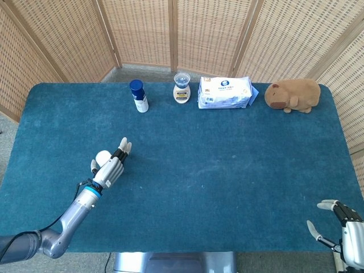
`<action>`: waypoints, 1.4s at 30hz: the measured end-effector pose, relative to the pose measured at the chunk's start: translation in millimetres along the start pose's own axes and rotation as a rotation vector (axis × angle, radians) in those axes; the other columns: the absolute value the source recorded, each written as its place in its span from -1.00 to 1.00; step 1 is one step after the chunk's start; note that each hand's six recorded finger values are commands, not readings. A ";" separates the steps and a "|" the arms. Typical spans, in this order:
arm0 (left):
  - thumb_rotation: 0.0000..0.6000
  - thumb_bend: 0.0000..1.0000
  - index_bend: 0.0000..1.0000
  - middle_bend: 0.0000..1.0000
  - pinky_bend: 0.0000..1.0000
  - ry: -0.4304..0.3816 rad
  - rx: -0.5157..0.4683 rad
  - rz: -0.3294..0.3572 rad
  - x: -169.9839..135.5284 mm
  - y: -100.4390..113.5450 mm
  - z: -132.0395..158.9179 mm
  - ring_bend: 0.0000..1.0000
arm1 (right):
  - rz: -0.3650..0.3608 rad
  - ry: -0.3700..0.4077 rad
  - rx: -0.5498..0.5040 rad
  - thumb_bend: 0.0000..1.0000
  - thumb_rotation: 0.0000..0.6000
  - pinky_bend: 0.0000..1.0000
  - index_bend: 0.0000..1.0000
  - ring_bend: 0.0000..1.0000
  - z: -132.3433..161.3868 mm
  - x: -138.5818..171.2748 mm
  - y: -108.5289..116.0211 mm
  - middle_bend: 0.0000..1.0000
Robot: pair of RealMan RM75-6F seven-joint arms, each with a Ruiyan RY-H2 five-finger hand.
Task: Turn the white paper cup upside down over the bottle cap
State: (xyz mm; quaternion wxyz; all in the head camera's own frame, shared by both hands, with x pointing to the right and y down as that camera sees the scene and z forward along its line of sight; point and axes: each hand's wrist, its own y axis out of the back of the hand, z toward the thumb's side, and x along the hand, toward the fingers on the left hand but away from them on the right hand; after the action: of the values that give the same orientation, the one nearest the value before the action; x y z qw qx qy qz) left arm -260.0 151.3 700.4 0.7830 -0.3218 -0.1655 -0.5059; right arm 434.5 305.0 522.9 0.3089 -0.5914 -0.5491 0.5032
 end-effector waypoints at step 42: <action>1.00 -0.72 -0.74 -0.96 -0.93 0.323 -0.922 -0.100 -46.1 -45.9 -82.4 -1.00 | 0.019 0.058 0.009 -0.36 0.40 -0.22 -0.21 -0.22 19.5 -14.9 -6.4 -0.25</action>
State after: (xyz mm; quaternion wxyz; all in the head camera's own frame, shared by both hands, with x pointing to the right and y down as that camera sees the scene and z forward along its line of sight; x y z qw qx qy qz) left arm -326.7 114.6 628.1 0.5493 -0.5440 0.1838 -0.6071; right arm 415.8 288.3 526.7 0.3226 -0.6095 -0.5320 0.4914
